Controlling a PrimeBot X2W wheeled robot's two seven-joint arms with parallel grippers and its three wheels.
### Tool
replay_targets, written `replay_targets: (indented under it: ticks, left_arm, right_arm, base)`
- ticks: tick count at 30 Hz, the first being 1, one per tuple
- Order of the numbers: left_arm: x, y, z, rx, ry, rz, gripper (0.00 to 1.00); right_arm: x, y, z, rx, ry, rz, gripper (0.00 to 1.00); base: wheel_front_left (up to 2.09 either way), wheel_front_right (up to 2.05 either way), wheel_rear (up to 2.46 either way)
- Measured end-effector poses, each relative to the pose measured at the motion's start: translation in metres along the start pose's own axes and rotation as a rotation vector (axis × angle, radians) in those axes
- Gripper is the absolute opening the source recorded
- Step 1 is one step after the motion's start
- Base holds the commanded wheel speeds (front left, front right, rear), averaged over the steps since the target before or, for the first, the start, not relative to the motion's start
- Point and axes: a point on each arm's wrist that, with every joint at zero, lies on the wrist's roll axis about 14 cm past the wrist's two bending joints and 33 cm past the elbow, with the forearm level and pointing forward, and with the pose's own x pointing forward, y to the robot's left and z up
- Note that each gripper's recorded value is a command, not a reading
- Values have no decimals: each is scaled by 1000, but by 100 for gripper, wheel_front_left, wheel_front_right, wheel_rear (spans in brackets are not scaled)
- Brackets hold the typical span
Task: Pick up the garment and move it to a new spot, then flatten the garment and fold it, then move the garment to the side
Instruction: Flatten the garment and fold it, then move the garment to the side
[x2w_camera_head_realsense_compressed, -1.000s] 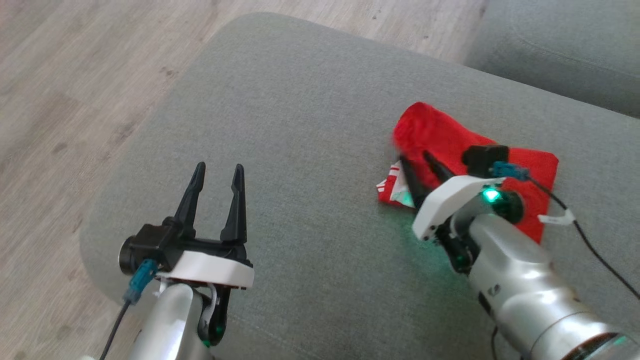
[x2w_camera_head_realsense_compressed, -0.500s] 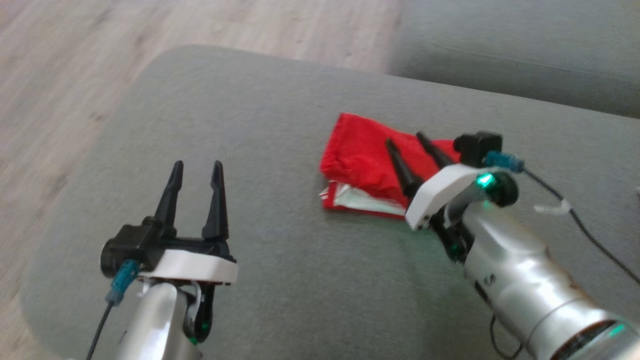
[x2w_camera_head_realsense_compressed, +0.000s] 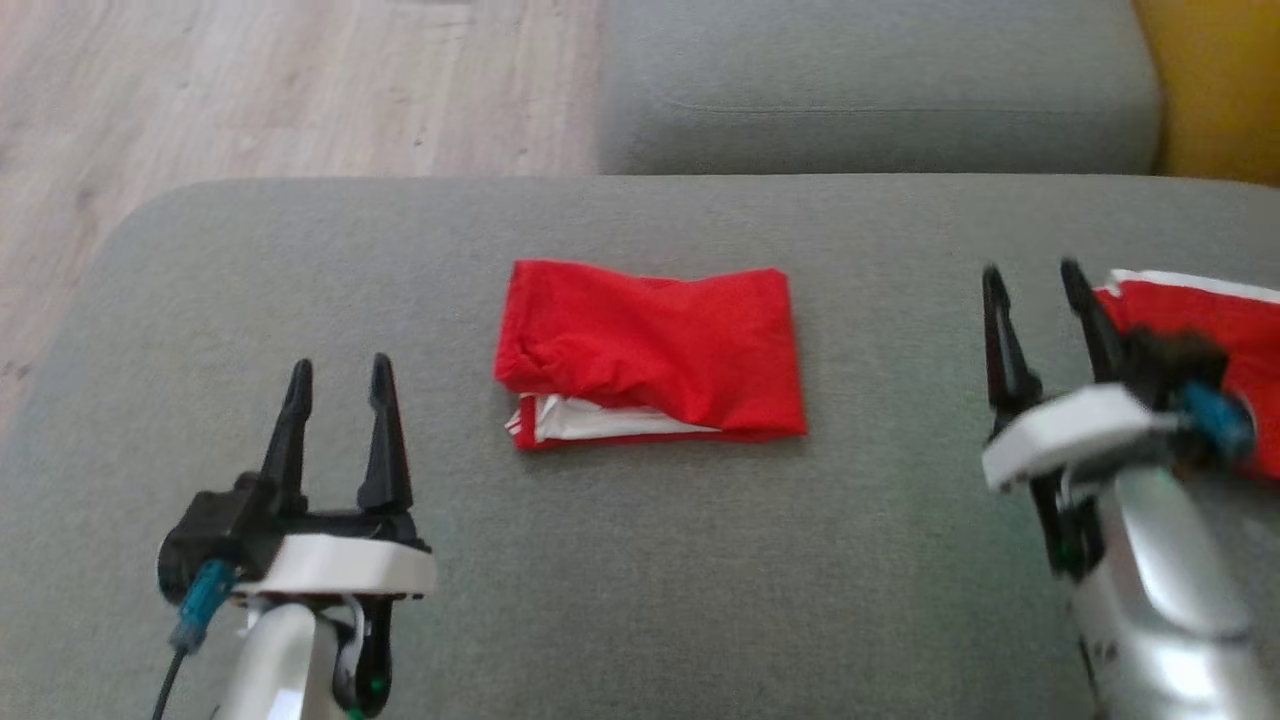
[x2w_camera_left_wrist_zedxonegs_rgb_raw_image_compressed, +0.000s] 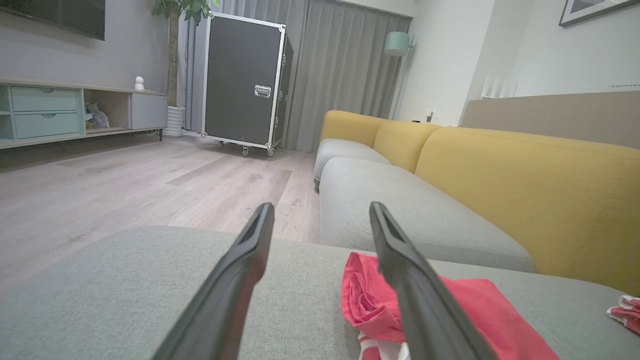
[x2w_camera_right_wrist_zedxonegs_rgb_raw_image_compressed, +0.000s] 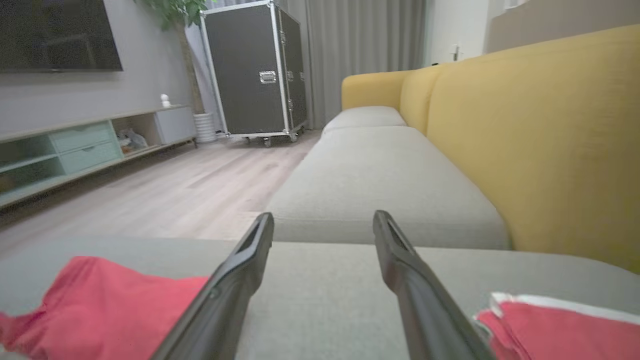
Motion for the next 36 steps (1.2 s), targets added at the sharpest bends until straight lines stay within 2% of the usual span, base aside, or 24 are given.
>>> replay_targets:
  ticks: [3, 8, 13, 28, 36]
  left_arm:
    - [-1, -4, -5, -4, 12, -10, 100]
    - [-12, 2, -20, -10, 56, 11, 100]
    - [-17, 1, -28, -13, 80, 10, 100]
    - [-14, 6, -35, -13, 97, 24, 100]
    - [0, 11, -36, -8, 101, 34, 100]
  right_arm:
    - [-24, -10, -8, 10, -6, -65, 100]
    - [-53, -17, -18, -20, 3, -107, 100]
    - [-63, -20, -24, 9, 11, -129, 100]
    - [-48, -10, -28, 34, 17, -97, 100]
    - [3, 20, -35, 36, 89, 10, 100]
  base:
    - [0, 0, 0]
    - [0, 0, 0]
    - [0, 0, 0]
    - [0, 0, 0]
    - [0, 0, 0]
